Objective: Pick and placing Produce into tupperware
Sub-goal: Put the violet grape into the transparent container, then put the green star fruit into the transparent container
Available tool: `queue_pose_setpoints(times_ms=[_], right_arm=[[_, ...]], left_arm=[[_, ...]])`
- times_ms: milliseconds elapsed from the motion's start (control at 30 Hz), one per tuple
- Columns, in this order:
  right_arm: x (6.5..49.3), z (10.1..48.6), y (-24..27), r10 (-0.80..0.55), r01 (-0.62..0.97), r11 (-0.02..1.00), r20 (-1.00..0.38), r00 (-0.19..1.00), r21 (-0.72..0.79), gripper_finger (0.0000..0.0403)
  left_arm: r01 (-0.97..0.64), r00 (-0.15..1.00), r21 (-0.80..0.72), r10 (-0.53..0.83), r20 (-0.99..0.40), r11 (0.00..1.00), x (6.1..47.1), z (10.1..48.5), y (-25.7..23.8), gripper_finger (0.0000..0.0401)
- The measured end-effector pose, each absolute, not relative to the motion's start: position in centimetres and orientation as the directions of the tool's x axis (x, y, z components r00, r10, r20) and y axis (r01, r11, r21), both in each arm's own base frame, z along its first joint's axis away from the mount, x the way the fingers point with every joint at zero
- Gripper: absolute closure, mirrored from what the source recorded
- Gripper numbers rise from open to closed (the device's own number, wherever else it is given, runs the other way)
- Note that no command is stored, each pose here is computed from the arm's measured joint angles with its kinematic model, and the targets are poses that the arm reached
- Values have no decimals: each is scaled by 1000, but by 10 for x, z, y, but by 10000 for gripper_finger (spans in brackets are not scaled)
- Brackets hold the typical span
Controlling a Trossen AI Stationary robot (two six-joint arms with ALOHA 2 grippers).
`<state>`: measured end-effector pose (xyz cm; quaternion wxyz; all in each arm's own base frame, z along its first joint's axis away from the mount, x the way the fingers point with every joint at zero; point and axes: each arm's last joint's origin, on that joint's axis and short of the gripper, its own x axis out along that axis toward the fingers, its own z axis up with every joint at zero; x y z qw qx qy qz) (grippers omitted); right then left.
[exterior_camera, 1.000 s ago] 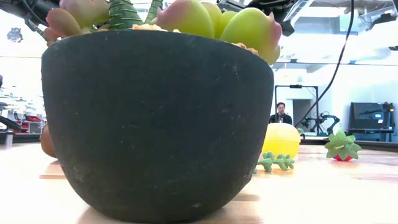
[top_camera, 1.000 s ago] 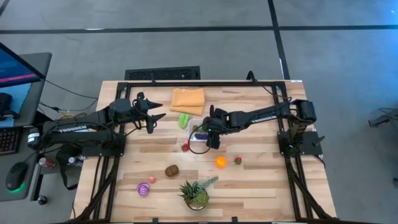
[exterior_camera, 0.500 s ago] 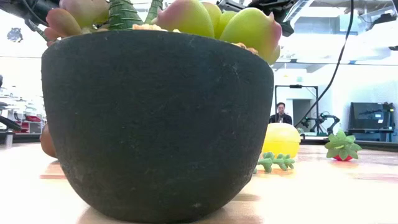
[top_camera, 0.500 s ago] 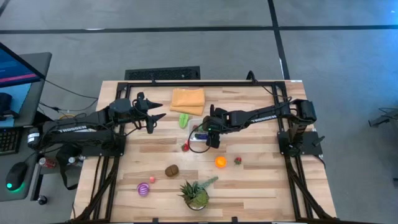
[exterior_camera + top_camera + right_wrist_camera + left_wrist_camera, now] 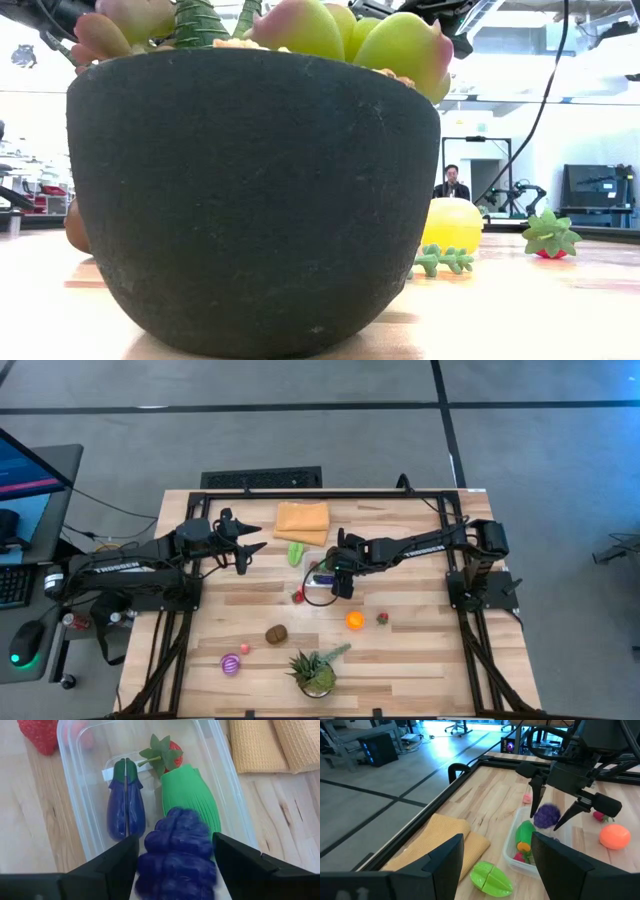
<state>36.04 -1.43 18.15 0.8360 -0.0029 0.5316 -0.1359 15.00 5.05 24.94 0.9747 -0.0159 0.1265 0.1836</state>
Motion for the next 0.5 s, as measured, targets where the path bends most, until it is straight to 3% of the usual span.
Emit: queue_pose_setpoints(times_ms=[500], right_arm=[[360, 182, -14, -227, 221, 964, -890, 396, -148, 136]], left_arm=[[-361, 901, 20, 354, -252, 932, 150, 249, 50, 177]])
